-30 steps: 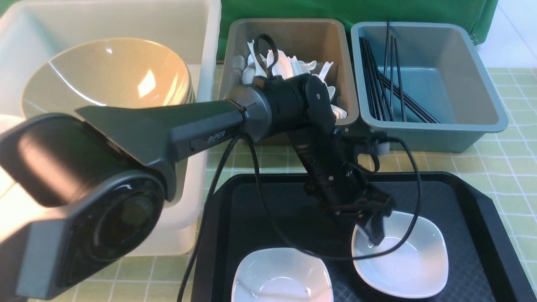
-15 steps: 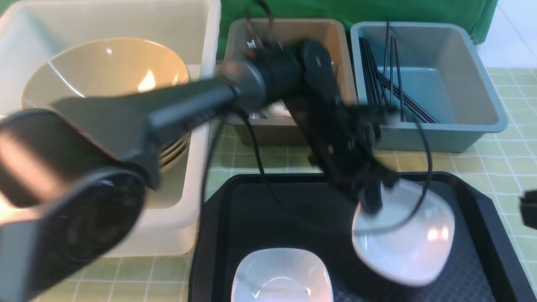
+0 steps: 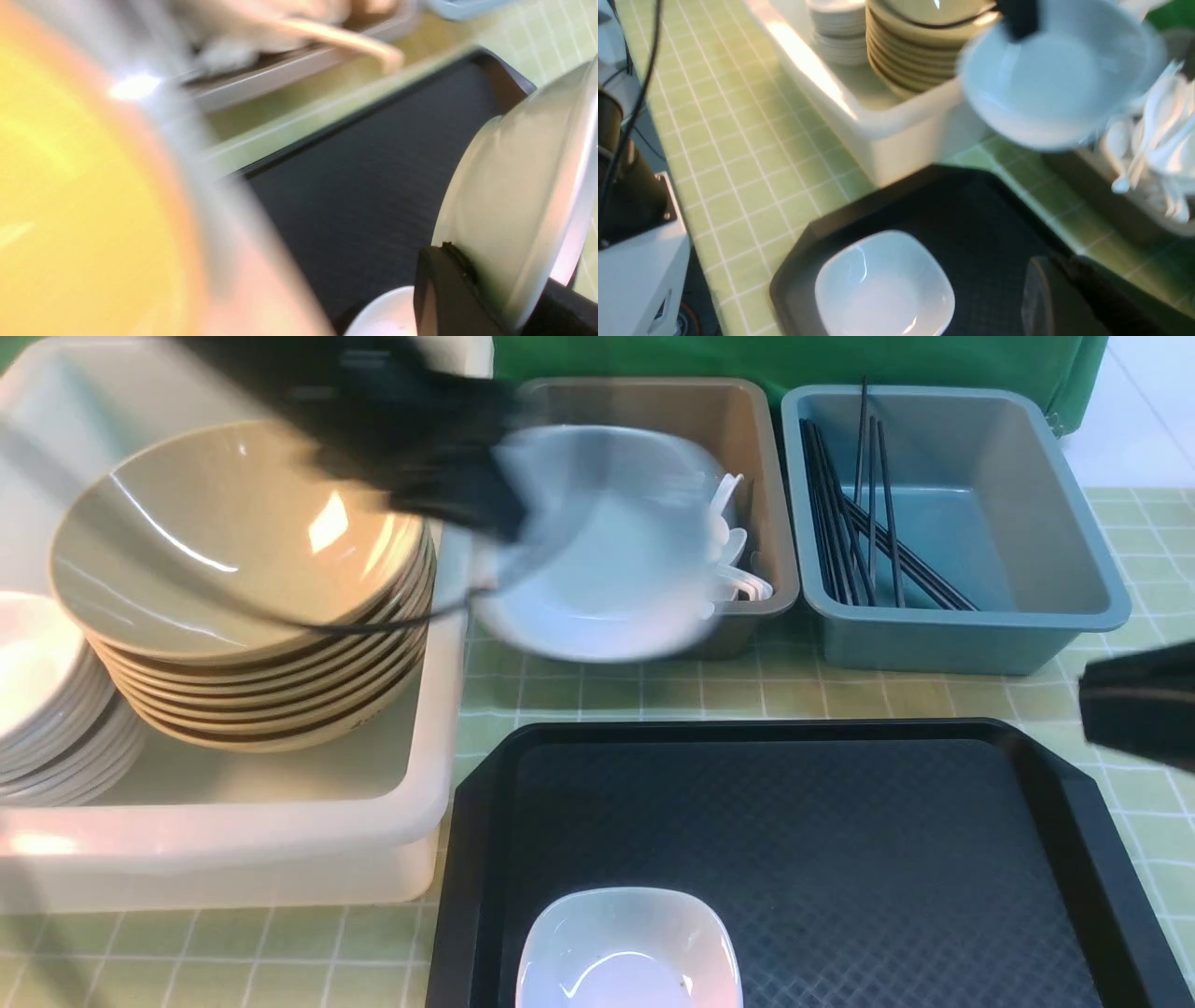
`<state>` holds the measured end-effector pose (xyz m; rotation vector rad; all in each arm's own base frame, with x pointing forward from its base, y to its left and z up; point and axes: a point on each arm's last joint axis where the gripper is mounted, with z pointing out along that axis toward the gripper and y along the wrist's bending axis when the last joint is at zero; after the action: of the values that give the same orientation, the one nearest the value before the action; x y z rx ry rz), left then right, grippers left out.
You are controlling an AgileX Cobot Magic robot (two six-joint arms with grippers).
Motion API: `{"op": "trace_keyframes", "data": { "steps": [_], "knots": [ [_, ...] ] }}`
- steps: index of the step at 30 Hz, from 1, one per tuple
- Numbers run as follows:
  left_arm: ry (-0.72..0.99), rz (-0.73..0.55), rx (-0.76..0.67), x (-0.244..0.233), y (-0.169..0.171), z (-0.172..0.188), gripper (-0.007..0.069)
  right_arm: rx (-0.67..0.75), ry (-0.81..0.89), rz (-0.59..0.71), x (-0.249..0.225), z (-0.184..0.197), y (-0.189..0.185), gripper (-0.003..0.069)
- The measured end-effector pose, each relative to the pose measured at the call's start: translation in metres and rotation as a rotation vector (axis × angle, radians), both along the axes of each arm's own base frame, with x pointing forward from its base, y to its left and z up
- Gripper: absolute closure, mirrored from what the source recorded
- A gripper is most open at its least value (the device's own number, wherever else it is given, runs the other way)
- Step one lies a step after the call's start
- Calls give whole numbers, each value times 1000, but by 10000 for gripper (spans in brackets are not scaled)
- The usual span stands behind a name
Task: On green table put chopsticks spoon bowls plates into blue grey white boxes.
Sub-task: 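Place the white bowl into the white bin with the other dishes with the left gripper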
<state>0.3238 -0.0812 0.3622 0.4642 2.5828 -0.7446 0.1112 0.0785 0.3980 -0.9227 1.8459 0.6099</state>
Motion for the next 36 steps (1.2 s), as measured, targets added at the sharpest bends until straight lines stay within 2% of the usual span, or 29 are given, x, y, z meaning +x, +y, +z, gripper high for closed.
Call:
{"op": "trace_keyframes", "data": {
  "steps": [6,7,8,10,11,14,15,16,19,25,36],
  "knots": [
    [-23,375,-79,-44,104,12,610,14,31,118,16,-7,20,612],
    [-24,388,-79,-46,107,12,610,19,30,122,16,-6,21,612],
    [-40,474,-90,-61,126,15,610,32,20,154,21,-7,29,612],
    [-59,565,-92,-76,143,17,610,38,8,182,25,-7,38,612],
    [-99,696,-90,-93,163,21,610,35,-4,226,31,-6,50,612],
    [-143,838,-88,-108,182,22,610,22,-7,288,38,-4,65,612],
    [-161,958,-90,-117,199,21,610,13,1,350,42,-2,79,612],
    [-162,967,-91,-118,201,21,610,12,3,357,44,-1,81,612],
    [-160,1104,-54,-124,222,14,610,-1,30,428,50,-2,100,612],
    [-60,1214,-29,-111,248,-12,610,-19,48,460,53,-8,108,612],
    [175,1204,-189,-72,278,-81,608,-37,-5,481,54,-8,108,612]
  ]
}}
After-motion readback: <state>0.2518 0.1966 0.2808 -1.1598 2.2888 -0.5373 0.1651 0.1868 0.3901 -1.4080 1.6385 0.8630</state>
